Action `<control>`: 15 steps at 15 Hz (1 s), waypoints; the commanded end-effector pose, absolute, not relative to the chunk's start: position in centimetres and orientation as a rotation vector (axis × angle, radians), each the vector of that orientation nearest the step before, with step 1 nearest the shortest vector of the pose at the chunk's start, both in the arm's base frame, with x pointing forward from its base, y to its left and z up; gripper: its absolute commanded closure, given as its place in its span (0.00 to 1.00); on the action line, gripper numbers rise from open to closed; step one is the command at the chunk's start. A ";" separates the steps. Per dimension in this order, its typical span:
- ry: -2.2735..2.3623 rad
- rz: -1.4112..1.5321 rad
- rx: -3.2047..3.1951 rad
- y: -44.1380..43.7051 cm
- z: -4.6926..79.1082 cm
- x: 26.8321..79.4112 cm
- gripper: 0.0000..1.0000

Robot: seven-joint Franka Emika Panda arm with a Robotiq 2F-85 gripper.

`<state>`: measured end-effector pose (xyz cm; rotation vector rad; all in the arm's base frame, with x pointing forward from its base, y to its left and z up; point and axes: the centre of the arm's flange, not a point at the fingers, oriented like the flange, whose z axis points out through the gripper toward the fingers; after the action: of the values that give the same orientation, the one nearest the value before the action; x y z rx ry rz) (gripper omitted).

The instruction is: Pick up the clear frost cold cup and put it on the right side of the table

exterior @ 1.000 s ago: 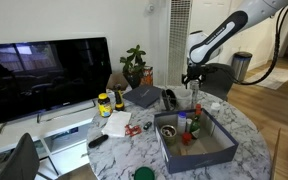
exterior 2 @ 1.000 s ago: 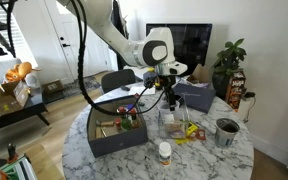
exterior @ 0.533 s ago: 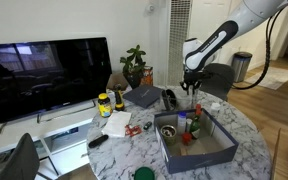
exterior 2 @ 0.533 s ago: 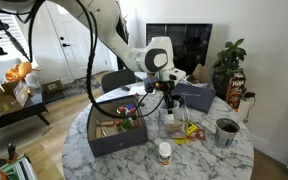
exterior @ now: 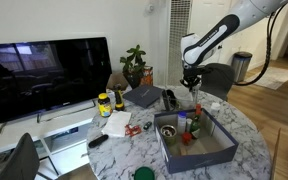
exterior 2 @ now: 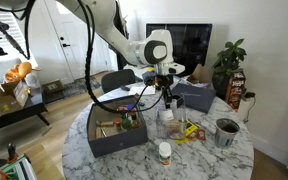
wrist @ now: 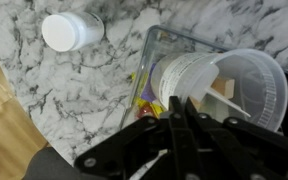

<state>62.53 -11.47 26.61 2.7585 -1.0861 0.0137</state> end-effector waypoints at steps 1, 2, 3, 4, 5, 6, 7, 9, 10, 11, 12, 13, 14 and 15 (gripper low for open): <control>-1.064 0.089 2.841 -11.2 33.8 59.5 0.99; -1.100 0.187 2.882 -11.7 35.9 58.7 0.99; -1.162 0.251 2.889 -12.3 37.6 58.0 0.99; -1.234 0.299 2.889 -13.2 39.5 57.1 0.99; -1.334 0.333 2.859 -14.6 40.7 55.8 0.99; -1.429 0.343 2.796 -16.1 41.5 54.2 0.99; -1.508 0.339 2.769 -18.1 41.3 52.6 0.99; -1.667 0.320 2.736 -21.6 39.6 49.4 0.99; -1.748 0.307 2.726 -23.1 38.4 47.7 0.99; -1.836 0.291 2.706 -24.3 36.7 46.2 0.99; -1.926 0.283 2.684 -25.4 34.7 44.6 0.99; -2.016 0.275 2.660 -26.2 33.0 43.2 0.99; -2.105 0.277 2.631 -27.0 31.4 41.8 0.99; -2.193 0.280 2.599 -27.4 30.2 40.7 0.99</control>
<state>44.57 -26.40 34.07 2.6329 -1.9933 0.2525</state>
